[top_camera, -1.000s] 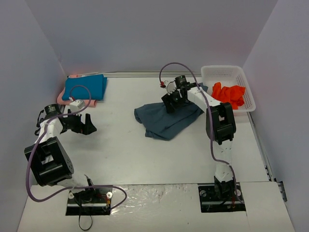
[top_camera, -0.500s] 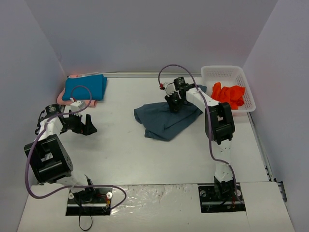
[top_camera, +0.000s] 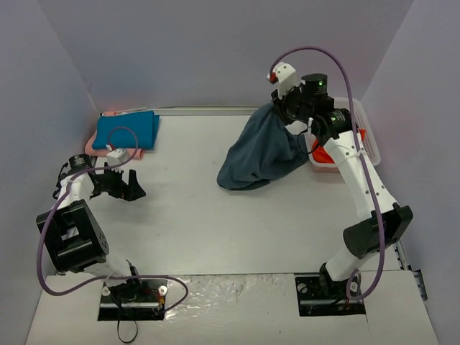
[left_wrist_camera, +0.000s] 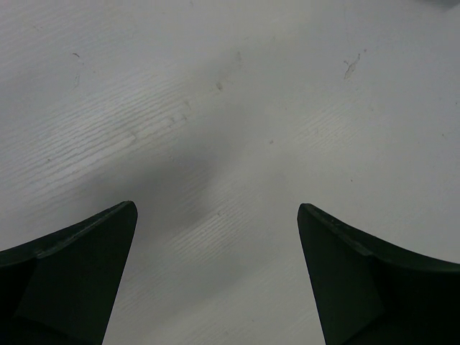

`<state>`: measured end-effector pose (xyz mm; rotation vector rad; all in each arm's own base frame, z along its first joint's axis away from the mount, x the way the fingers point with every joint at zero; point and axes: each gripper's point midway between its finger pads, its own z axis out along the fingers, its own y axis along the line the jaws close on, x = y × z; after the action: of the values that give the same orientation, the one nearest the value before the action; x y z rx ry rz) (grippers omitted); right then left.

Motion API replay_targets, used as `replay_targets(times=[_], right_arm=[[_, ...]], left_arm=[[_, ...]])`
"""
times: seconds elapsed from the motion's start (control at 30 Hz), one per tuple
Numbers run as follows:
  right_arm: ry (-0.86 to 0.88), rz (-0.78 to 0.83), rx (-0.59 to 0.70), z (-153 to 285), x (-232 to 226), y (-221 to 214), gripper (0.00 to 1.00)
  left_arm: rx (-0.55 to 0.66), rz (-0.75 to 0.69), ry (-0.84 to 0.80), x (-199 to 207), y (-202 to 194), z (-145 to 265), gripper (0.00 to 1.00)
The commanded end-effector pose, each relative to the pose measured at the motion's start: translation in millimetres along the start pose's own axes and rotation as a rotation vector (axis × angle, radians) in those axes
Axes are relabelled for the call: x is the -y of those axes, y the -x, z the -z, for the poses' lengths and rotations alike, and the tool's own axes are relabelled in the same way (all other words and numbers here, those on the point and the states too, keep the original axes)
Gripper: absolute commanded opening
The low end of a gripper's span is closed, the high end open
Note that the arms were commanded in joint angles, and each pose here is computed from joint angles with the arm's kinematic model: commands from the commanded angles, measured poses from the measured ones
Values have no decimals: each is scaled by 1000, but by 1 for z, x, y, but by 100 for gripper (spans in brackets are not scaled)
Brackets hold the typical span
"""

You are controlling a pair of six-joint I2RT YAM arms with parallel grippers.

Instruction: Fold and stack the t-shirts

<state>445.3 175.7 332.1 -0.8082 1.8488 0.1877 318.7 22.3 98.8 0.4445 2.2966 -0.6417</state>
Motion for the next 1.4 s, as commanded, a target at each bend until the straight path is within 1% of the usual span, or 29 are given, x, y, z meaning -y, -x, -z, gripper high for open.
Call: replay_targets(times=[0.0,0.1,0.13,0.23,0.3,0.33,0.37,0.4,0.47,0.5,0.53,0.63,0.8,0.83,0.9,0.97,1.13,1.2,1.23,1.37], right_arm=[[-109,-28,-149,-17,21,-55,0],[-205,-39,-206,-16,40,-79,0],[-224,-43,-225,-17,43,-89,0],[-288,-56,-255,-12,58,-104,0],[-347,-67,-271,-4,73,-110,0],[-354,-73,-271,-3,75,-112,0],[-361,-78,-280,-1,77,-117,0],[-380,-87,-273,3,83,-117,0],[-392,-100,-279,6,87,-123,0],[-404,-106,-275,9,91,-124,0],[-412,-110,-274,11,94,-124,0],[-434,-126,-279,18,104,-130,0],[-447,-148,-274,27,113,-134,0],[-448,-152,-274,28,114,-136,0],[-444,-158,-273,28,114,-136,0],[-443,-168,-275,29,117,-140,0],[-403,-201,-269,24,114,-147,0],[-398,-214,-272,23,115,-151,0],[-395,-217,-276,21,115,-152,0],[-399,-226,-280,19,118,-155,0]], left_arm=[[30,-87,-58,21,22,3,94],[6,-149,-117,41,32,-11,94],[-16,-193,-135,53,36,-20,94],[-30,-245,-160,69,47,-39,94],[-34,-280,-200,89,58,-53,94],[-45,-282,-220,93,59,-62,94],[-38,-299,-233,101,72,-67,94],[-62,-313,-263,114,73,-75,94],[-101,-278,-314,121,72,-91,94],[-97,-283,-368,136,81,-94,94],[-126,-260,-397,138,76,-106,94],[-148,-251,-462,153,78,-125,94],[-174,-288,-521,176,72,-155,94],[-177,-305,-540,187,71,-160,94],[-182,-294,-565,196,70,-170,94],[-180,-283,-610,213,71,-176,94],[-197,-268,-656,231,64,-193,95],[-210,-277,-662,239,64,-199,99],[-218,-286,-657,241,64,-202,94],[-260,-337,-668,260,50,-215,92]])
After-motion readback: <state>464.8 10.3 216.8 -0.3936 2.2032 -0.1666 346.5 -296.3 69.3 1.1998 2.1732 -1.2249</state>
